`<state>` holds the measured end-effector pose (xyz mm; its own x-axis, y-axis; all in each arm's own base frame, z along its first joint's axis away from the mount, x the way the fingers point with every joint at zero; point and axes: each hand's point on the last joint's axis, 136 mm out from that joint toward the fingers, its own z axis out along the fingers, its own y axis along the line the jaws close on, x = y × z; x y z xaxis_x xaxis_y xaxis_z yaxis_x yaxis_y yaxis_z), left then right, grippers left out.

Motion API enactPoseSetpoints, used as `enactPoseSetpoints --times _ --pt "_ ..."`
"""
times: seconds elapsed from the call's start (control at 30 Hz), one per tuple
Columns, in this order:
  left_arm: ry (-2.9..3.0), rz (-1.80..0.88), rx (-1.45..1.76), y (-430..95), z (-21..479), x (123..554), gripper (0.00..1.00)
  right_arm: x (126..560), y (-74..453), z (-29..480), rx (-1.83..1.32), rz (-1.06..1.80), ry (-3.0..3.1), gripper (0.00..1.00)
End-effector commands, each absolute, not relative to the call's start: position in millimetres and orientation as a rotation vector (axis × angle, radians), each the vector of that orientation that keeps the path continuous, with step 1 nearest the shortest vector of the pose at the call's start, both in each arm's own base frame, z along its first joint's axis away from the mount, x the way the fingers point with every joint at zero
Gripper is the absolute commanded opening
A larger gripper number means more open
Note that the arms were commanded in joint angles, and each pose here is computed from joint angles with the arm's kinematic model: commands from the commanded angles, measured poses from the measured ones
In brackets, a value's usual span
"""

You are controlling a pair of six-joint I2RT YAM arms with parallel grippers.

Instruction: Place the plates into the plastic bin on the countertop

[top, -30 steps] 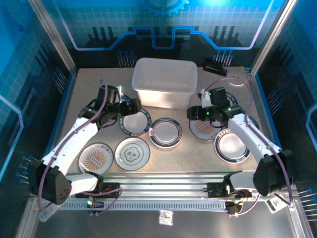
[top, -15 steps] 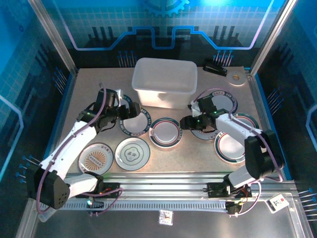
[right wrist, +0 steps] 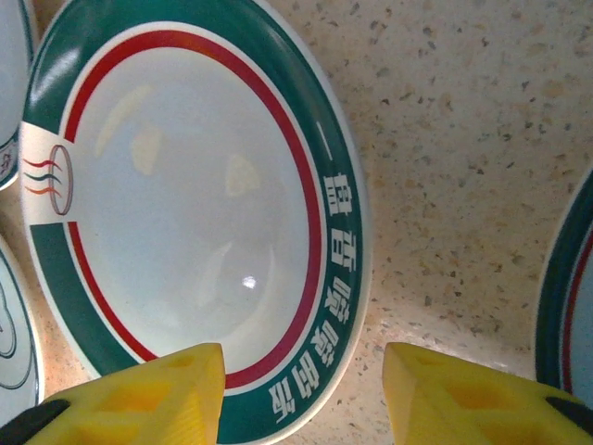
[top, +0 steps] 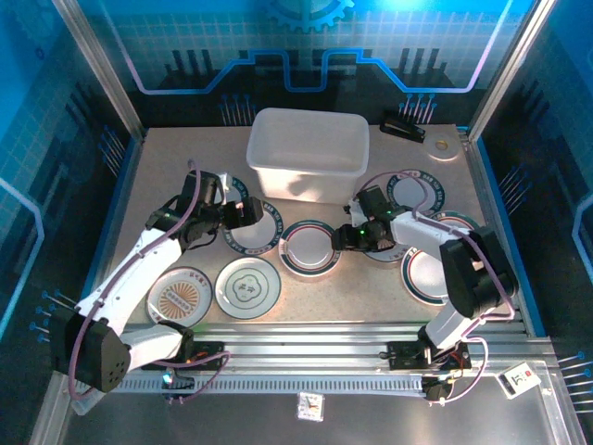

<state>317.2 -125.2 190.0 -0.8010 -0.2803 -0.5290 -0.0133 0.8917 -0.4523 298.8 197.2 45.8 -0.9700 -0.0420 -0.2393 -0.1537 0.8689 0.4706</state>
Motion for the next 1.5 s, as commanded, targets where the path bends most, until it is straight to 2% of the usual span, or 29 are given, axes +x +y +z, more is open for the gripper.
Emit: enactPoseSetpoints --times 0.0,0.87,1.47 --pt "2.446 -0.605 -0.213 -125 190 312 0.99 299 196 38 -0.117 0.700 2.844 0.48" --pt "2.468 -0.577 -0.171 -124 187 312 0.99 311 210 24 -0.105 0.763 2.879 0.43" --pt "2.475 -0.562 -0.172 -124 188 317 0.99 312 210 19 -0.093 0.752 2.903 0.26"
